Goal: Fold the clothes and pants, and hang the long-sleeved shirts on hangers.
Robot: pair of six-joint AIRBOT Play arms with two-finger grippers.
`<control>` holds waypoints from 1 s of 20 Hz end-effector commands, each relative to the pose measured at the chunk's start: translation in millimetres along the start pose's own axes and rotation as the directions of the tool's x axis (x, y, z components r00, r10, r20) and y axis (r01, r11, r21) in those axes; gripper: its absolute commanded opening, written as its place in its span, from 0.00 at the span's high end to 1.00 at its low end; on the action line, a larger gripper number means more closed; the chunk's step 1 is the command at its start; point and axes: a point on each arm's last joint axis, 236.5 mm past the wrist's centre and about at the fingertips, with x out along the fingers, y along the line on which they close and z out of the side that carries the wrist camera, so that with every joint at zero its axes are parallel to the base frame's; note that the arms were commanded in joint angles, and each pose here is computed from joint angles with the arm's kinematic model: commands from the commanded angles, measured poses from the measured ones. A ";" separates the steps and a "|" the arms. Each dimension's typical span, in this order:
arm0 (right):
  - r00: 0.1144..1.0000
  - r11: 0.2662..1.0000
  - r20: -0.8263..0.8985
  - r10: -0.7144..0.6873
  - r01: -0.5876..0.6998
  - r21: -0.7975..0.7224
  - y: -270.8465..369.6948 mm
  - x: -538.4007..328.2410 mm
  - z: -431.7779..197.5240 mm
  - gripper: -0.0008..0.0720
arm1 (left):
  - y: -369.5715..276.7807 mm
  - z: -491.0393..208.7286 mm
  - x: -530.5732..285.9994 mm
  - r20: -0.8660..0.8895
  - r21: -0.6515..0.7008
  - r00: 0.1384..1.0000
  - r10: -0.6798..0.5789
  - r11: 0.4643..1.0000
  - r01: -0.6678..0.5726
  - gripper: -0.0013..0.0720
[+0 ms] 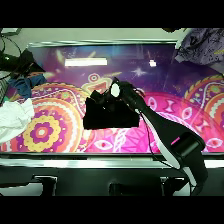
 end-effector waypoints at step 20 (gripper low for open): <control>0.987 0.986 -0.003 0.163 -0.164 -0.026 -232.3 -179.6 135.9 0.09 | 0.1 0.4 -0.6 0.002 0.001 1.000 0.000 1.000 0.000 0.95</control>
